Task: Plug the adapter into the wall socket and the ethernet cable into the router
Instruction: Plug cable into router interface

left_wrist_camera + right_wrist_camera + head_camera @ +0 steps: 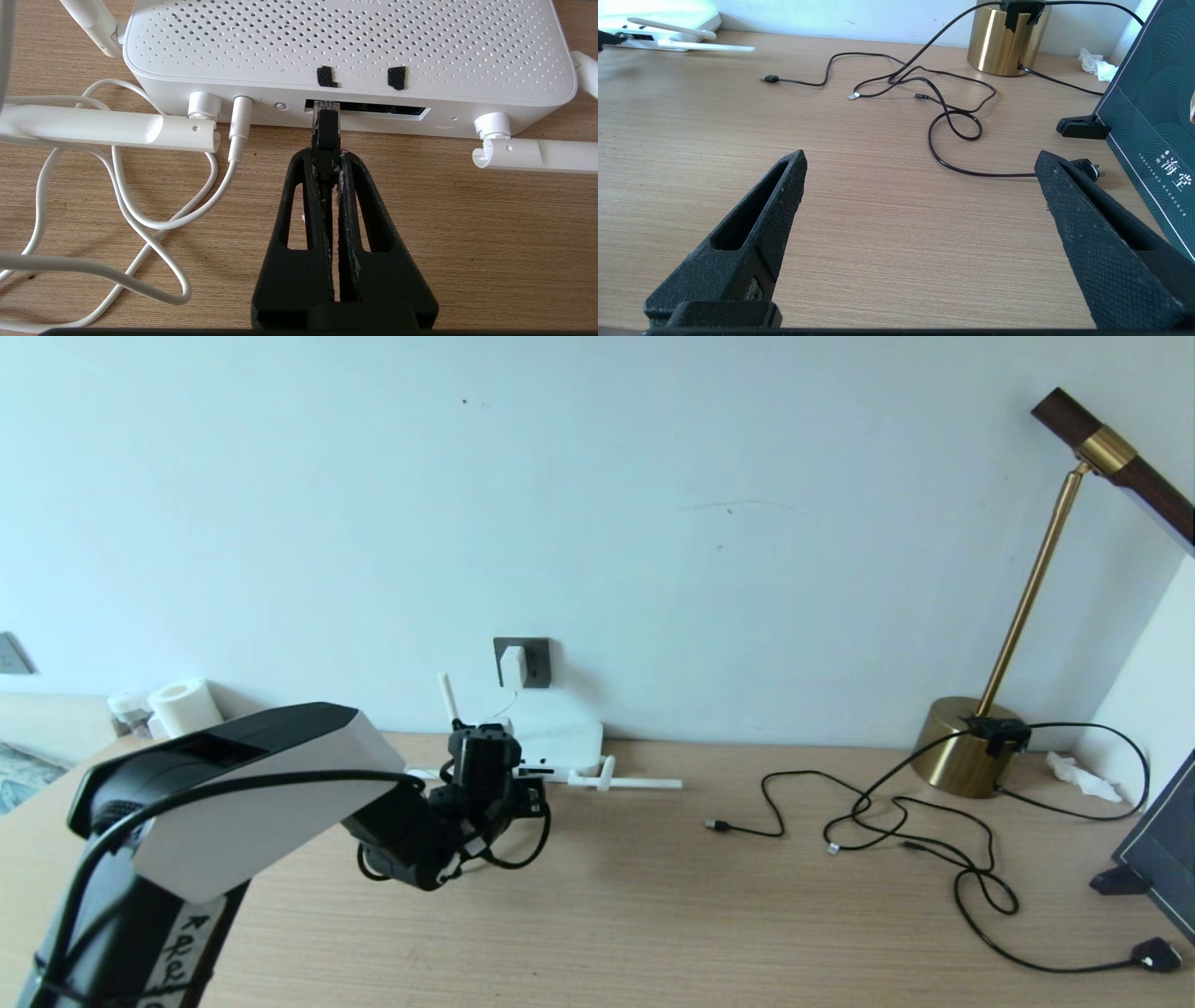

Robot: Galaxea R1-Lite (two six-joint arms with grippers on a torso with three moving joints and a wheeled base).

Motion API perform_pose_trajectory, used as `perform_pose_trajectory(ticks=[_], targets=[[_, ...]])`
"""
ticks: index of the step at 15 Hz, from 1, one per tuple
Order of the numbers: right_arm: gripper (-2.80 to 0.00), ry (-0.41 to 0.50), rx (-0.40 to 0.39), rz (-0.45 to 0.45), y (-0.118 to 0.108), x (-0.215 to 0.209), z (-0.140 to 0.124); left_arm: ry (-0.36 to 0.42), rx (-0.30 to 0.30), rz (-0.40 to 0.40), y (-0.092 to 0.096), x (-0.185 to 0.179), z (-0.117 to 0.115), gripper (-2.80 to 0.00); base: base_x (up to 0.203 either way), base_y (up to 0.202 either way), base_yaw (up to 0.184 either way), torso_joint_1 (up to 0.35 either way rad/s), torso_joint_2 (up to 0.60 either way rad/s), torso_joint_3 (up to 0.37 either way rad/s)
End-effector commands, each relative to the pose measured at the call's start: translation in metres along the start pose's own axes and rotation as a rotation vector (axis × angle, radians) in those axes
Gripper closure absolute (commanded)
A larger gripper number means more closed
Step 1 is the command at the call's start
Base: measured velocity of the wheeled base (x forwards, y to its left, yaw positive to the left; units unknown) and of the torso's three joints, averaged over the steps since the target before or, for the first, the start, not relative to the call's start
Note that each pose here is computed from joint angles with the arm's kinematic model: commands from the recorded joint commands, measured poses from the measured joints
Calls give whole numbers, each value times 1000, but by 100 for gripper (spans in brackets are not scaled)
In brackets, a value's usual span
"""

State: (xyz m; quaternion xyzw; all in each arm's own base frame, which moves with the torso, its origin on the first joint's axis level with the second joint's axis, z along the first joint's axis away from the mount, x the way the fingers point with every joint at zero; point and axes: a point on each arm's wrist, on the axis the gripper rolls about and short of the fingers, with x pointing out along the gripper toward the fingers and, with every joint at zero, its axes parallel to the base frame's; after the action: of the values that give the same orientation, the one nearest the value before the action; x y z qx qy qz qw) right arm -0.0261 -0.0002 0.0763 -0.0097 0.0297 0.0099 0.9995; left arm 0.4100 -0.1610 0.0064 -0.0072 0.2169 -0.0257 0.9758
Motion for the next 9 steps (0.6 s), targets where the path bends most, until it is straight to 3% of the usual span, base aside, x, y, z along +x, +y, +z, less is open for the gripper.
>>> perform_pose_trajectory(ticks=[1, 9], targets=[[-280, 2, -1, 1, 0, 0, 0, 0, -2, 3, 1, 0, 0, 0, 0, 0, 0, 0, 0, 0], [-280, 2, -1, 1, 0, 0, 0, 1, -1, 3, 0, 0, -1, 0, 0, 0, 0, 0, 0, 0]])
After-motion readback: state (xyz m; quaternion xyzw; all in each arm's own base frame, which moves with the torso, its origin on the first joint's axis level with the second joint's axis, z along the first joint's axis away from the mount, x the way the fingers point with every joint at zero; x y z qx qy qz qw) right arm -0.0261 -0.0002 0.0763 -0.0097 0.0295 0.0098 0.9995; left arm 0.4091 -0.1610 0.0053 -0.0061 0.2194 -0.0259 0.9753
